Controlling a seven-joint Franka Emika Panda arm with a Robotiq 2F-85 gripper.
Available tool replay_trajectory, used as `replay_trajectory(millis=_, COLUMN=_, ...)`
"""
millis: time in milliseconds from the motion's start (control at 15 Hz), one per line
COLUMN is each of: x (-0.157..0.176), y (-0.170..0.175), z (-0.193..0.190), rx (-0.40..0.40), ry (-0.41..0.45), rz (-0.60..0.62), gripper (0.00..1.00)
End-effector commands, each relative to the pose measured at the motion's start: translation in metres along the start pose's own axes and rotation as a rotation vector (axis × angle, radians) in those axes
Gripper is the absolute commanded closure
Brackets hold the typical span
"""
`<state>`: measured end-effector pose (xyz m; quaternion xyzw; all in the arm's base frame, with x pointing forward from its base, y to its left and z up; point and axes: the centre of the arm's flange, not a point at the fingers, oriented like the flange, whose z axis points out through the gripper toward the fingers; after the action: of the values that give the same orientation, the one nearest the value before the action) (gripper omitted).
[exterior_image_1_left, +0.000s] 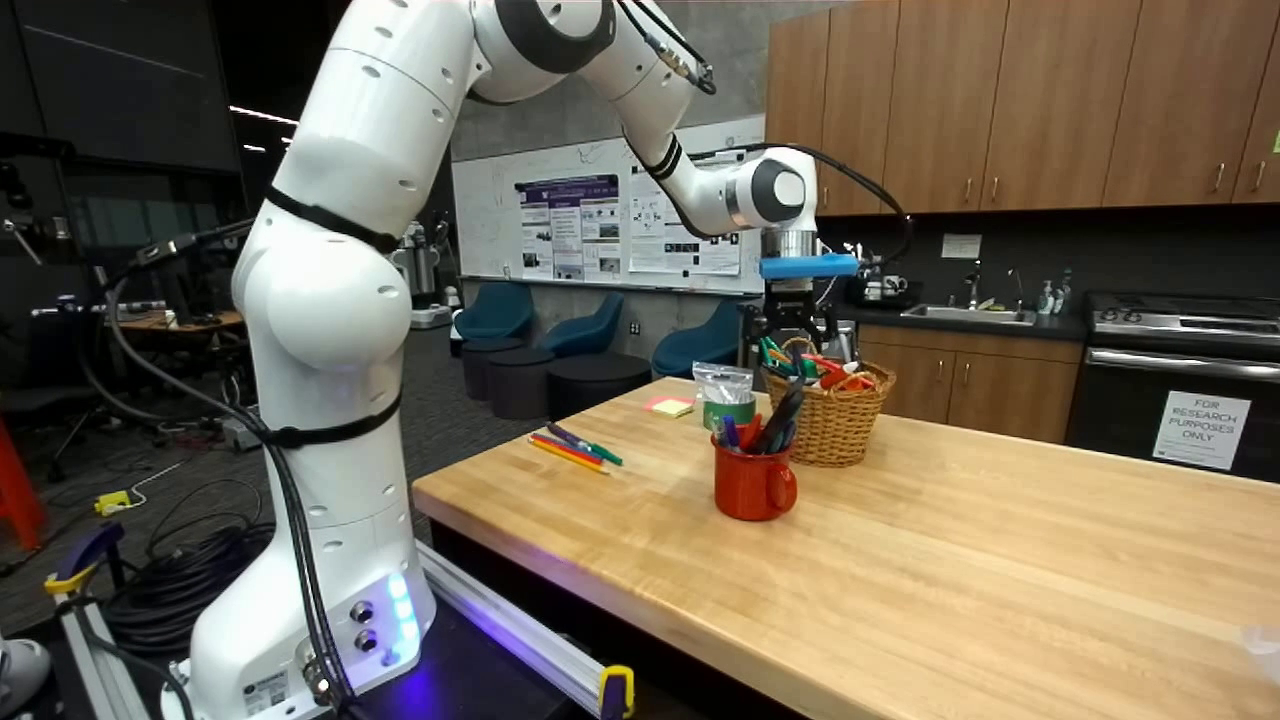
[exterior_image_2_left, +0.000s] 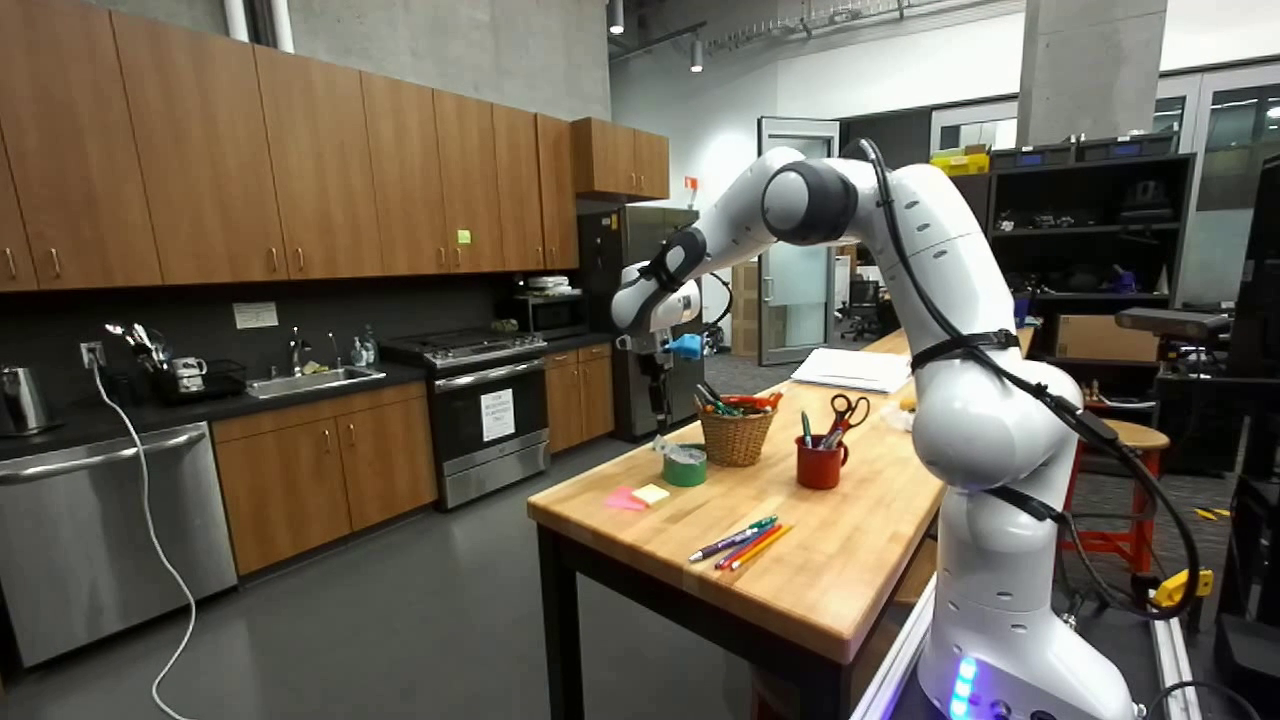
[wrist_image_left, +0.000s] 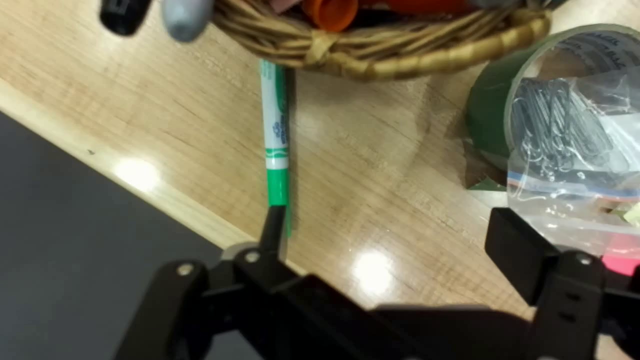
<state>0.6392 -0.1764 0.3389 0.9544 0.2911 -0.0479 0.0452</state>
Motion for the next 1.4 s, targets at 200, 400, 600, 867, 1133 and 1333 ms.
replay_trajectory(millis=200, x=0.013, y=0.024, z=0.014, rx=-0.025, ry=-0.041, rz=-0.036, gripper=0.0)
replay_trajectory(millis=400, x=0.017, y=0.029, z=0.021, rx=-0.031, ry=-0.05, rz=-0.044, gripper=0.0)
replay_trajectory(millis=600, x=0.019, y=0.032, z=0.03, rx=-0.033, ry=-0.059, rz=-0.049, gripper=0.0)
replay_trajectory(millis=867, x=0.021, y=0.036, z=0.042, rx=-0.023, ry=-0.067, rz=-0.052, gripper=0.0)
replay_trajectory(millis=1133, x=0.022, y=0.04, z=0.05, rx=-0.017, ry=-0.071, rz=-0.055, gripper=0.01)
replay_trajectory(millis=1333, x=0.021, y=0.045, z=0.053, rx=-0.017, ry=-0.069, rz=-0.054, gripper=0.28)
